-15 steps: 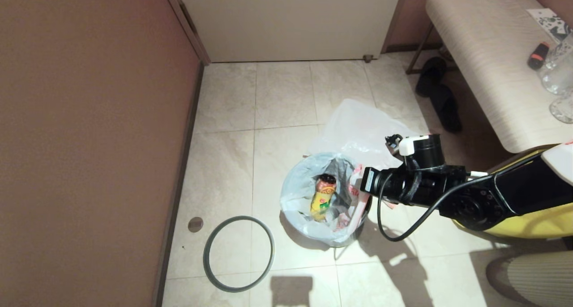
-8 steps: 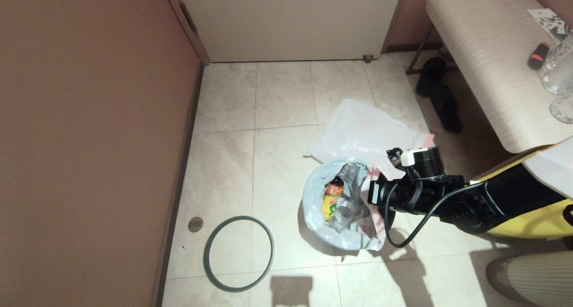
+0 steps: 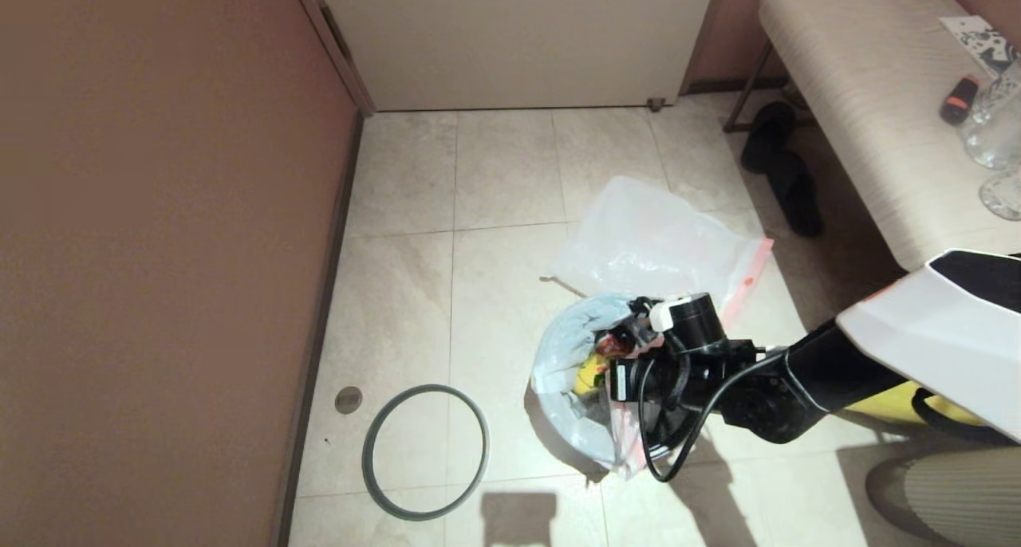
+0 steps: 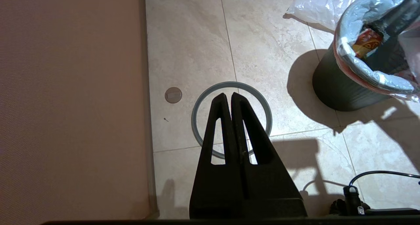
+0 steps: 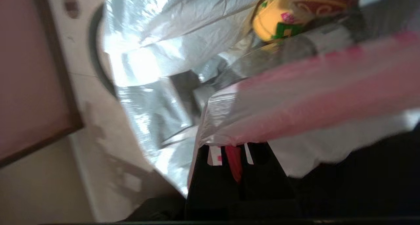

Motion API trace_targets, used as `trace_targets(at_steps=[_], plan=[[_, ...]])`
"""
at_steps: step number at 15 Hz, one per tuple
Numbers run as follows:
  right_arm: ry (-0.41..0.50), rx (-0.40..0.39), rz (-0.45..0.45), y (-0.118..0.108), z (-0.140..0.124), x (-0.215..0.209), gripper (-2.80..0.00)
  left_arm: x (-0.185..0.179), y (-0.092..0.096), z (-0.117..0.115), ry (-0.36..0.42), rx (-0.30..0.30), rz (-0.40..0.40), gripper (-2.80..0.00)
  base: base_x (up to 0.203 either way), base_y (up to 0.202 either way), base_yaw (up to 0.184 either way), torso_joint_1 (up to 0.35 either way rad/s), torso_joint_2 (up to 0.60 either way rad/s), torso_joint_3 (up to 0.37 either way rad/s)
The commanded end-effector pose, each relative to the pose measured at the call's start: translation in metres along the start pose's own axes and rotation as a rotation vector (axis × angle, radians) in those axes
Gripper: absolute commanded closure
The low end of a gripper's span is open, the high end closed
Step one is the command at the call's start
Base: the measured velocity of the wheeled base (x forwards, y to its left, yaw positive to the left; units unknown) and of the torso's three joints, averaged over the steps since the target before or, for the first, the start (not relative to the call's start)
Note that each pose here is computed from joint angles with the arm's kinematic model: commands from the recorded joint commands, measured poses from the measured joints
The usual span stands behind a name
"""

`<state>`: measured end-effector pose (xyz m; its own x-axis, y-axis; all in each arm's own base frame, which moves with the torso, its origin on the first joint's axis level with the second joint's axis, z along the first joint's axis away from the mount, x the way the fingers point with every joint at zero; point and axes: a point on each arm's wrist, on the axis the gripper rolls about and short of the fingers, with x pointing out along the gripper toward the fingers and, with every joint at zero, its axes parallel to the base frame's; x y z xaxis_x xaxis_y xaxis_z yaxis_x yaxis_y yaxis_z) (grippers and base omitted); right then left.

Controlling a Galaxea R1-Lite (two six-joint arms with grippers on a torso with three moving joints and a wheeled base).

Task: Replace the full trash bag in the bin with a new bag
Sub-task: Place the trash bag on the floor

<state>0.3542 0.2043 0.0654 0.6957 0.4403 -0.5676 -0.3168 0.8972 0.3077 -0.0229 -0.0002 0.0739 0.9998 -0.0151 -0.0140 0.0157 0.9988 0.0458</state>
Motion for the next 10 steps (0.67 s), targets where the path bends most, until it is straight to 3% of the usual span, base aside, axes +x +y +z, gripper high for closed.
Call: trace_targets(at_steps=[1,3,6,8,10], plan=[[0.008,-0.014,-0.015,0.005,-0.008,0.010,0.00,0.000,0.000,0.000,0.001,0.000,0.000,0.00,0.000,0.000,0.000,0.000,0.00,0.000],[-0.082,-0.005,0.021,0.017,0.020,-0.021,0.00,0.000,0.000,0.000,0.001,0.000,0.000,0.00,0.000,0.000,0.000,0.000,0.00,0.000],[-0.145,0.007,0.045,0.019,0.047,-0.057,0.00,0.000,0.000,0.000,0.001,0.000,0.000,0.00,0.000,0.000,0.000,0.000,0.00,0.000],[-0.125,0.009,0.044,0.017,0.043,-0.054,0.00,0.000,0.000,0.000,0.001,0.000,0.000,0.00,0.000,0.000,0.000,0.000,0.00,0.000],[-0.031,0.017,-0.003,0.000,0.017,-0.015,0.00,0.000,0.000,0.000,0.001,0.000,0.000,0.00,0.000,0.000,0.000,0.000,0.00,0.000]])
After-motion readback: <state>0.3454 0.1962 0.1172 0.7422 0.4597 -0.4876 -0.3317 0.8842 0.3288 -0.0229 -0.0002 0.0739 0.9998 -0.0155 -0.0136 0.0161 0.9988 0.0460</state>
